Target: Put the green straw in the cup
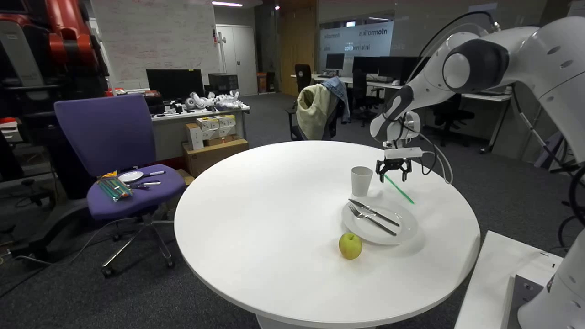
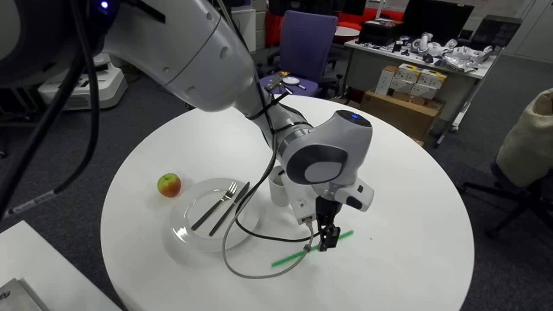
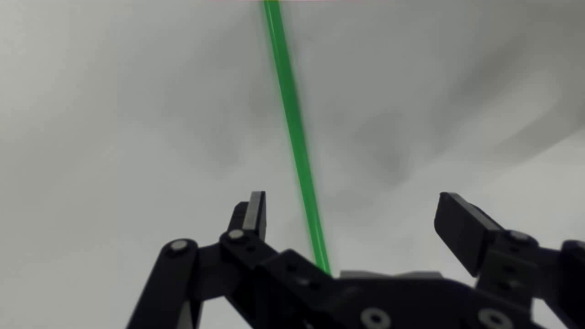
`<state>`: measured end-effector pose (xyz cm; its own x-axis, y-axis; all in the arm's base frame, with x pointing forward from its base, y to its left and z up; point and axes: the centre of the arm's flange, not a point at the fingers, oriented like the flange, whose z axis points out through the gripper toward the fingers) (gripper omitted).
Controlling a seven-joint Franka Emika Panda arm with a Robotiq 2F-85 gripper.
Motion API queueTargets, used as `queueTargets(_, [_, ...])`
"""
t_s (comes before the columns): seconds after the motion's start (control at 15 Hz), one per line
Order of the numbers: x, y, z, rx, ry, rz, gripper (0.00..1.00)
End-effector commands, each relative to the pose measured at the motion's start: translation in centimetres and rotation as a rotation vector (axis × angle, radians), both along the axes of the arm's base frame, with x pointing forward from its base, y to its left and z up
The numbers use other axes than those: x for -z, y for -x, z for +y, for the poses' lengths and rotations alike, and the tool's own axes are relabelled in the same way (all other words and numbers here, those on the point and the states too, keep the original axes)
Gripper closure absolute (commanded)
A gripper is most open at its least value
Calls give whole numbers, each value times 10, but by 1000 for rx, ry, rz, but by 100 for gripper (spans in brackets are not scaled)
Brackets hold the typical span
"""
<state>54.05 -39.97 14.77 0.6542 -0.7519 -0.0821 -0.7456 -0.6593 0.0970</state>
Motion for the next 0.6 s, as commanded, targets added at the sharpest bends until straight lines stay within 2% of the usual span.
queueTargets(0.0, [-3,2,-12,40,25,-49,0])
queueTargets(0.33, [4,6,-19,32,35,-53,0])
queueTargets(0.53, [3,6,-22,-35,3,-52,0])
